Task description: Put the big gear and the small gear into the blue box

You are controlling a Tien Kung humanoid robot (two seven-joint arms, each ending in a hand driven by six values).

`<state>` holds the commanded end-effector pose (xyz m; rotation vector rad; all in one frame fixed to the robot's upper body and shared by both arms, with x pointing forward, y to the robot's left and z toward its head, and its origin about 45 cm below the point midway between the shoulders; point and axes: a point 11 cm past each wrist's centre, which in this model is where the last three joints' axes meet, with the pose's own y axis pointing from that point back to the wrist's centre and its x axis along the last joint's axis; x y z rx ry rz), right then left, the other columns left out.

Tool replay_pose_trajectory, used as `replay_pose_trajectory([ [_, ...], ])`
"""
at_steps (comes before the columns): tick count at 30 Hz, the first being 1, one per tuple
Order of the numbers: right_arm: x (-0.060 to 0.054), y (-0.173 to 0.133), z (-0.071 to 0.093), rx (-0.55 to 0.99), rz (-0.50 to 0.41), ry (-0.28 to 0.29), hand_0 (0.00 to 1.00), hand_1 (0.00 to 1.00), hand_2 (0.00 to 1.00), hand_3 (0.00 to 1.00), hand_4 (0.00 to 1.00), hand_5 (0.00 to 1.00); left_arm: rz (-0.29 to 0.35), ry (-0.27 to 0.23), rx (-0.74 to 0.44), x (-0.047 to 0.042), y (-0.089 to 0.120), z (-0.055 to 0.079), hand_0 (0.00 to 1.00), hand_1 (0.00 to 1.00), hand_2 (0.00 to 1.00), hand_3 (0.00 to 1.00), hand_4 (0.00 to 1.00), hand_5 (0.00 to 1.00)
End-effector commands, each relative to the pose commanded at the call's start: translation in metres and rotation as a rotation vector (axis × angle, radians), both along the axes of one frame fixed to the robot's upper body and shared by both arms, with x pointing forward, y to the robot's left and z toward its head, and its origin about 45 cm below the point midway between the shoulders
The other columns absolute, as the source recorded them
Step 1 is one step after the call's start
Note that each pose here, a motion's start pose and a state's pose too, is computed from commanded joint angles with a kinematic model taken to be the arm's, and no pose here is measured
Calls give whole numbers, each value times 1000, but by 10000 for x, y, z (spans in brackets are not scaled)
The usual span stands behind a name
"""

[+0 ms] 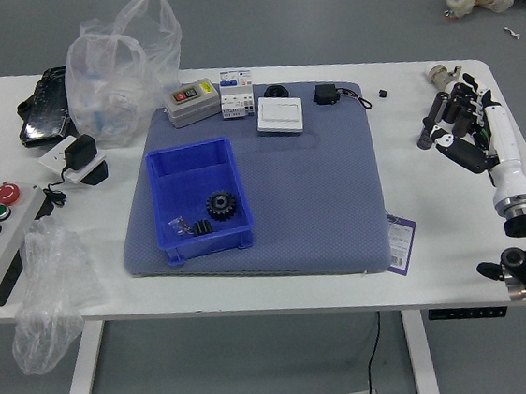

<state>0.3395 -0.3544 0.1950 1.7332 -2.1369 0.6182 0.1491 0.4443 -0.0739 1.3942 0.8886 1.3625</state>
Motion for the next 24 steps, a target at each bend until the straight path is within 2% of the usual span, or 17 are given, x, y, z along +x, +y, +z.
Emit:
replay_pose_trajectory([
  [3, -12, -19, -14, 0, -8, 3, 777, 846, 905, 944, 798, 294, 5, 6, -2, -20, -2, -6, 724, 593, 614, 744, 836, 601],
  [4, -16, -23, -17, 1, -10, 3, 778, 847, 904, 938, 800, 304, 7, 7, -2, -29, 0, -8, 723, 545, 588, 742, 832, 610],
  [11, -28, -30, -15, 8, -19, -1, 777, 844, 904, 936, 804, 308, 30, 11, 6, -96, 36, -16, 724, 559, 594, 742, 839, 596],
  [24, -4, 3, 22, 28, -14, -23, 767, 836, 902, 932, 837, 303, 32, -21, -3, -22, -37, -28, 723, 601, 613, 742, 840, 574],
])
